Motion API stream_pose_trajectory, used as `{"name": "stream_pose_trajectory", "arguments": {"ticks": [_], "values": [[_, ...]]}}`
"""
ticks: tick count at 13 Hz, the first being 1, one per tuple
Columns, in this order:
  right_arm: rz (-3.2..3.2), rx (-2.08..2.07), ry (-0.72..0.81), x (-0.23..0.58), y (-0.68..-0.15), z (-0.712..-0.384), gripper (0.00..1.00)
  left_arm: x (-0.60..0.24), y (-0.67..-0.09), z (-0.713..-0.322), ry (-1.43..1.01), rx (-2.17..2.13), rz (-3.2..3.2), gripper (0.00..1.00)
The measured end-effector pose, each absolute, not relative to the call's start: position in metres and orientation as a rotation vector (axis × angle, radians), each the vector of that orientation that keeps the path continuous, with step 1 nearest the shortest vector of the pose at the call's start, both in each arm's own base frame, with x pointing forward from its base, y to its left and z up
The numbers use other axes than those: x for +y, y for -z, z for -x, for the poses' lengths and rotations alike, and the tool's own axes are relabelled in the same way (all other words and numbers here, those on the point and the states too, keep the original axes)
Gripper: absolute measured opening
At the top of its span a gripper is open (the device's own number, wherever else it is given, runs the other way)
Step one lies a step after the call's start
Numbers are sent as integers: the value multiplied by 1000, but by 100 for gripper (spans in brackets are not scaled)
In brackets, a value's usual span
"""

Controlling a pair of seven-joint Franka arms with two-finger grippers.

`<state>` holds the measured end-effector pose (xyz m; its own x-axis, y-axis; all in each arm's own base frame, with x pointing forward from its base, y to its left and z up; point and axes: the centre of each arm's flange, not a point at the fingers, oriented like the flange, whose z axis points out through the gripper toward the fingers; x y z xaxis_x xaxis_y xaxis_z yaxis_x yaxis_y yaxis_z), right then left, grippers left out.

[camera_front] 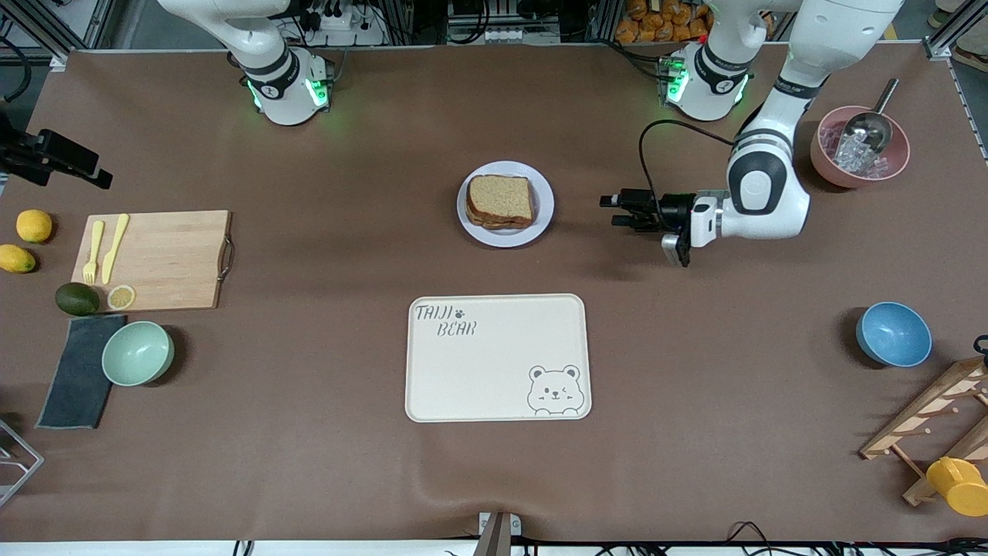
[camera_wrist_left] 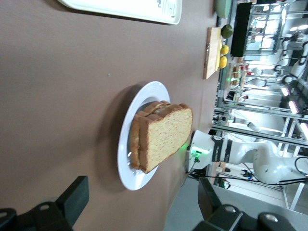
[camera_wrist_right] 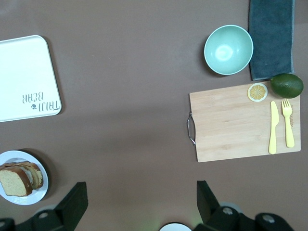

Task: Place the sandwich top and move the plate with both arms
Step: 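Lower the left gripper to the rim of the white plate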

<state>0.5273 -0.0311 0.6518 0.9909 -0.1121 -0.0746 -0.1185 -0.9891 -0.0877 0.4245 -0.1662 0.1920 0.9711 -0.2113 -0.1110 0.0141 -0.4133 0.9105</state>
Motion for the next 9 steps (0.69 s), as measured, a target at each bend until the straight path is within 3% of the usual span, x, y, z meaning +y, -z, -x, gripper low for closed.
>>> {"name": "stream_pose_trajectory", "arguments": {"ticks": [9], "values": [[3092,214,-105,-42,-653,-526,100,-194,-133,-391,264,-57,-1940,97]]}}
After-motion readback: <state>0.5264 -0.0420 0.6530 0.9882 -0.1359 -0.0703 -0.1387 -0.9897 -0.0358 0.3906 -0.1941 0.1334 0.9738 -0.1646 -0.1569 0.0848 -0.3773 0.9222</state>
